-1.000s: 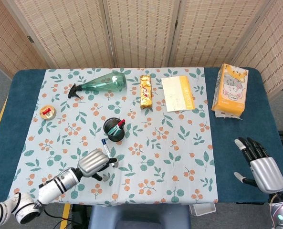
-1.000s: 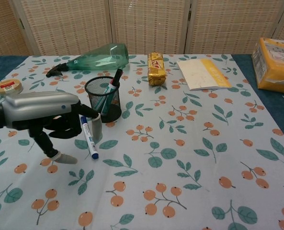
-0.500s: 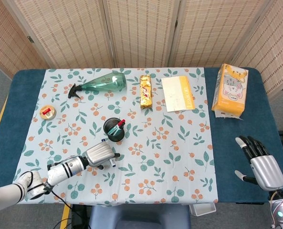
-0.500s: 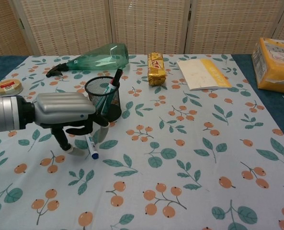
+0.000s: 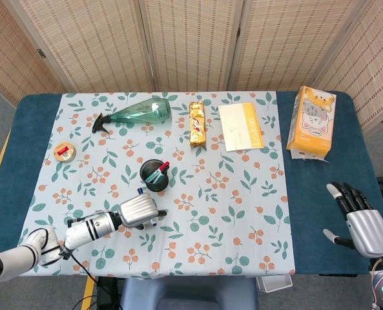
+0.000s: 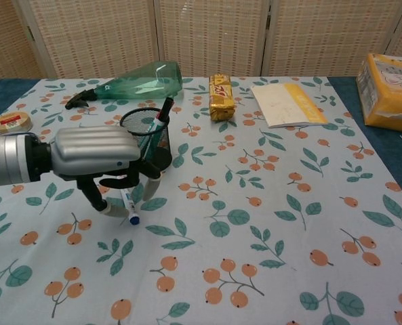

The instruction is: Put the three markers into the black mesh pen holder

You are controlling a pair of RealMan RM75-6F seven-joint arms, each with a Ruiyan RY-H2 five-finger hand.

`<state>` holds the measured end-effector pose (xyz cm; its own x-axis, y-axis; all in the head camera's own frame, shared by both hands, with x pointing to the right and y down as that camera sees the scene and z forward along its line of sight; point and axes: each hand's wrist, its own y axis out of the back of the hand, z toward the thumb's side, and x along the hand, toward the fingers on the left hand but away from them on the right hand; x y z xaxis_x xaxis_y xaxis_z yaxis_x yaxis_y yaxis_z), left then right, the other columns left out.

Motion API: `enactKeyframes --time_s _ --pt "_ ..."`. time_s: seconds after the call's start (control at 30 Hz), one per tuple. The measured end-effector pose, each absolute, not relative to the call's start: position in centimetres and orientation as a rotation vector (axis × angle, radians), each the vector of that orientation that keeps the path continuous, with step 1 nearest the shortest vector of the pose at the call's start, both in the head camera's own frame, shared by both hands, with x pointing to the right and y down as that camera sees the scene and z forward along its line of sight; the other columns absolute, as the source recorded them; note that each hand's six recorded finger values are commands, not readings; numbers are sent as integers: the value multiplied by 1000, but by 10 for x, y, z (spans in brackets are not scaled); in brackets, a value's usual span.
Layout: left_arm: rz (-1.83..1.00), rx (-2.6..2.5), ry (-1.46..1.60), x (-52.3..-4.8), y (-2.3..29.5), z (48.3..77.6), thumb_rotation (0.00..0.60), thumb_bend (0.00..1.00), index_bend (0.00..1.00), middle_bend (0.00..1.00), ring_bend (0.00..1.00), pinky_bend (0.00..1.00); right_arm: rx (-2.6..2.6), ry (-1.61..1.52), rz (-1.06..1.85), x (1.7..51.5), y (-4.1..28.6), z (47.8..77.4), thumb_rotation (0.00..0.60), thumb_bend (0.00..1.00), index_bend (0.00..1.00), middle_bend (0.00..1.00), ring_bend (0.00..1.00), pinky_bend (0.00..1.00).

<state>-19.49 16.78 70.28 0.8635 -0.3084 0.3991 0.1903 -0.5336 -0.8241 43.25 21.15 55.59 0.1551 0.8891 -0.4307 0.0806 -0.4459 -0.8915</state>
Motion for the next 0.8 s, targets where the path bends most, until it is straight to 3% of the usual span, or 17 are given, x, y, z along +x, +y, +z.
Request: enactKeyframes --time_s 0.27,0.8 --pt "-615 -2053 80 -202 164 711 600 309 531 949 943 945 -1572 -1123 1395 461 200 536 600 157 22 44 53 106" --pt "-587 -2038 -25 -213 169 734 600 309 530 949 943 945 -1621 -1092 1407 458 199 542 600 158 22 44 53 106"
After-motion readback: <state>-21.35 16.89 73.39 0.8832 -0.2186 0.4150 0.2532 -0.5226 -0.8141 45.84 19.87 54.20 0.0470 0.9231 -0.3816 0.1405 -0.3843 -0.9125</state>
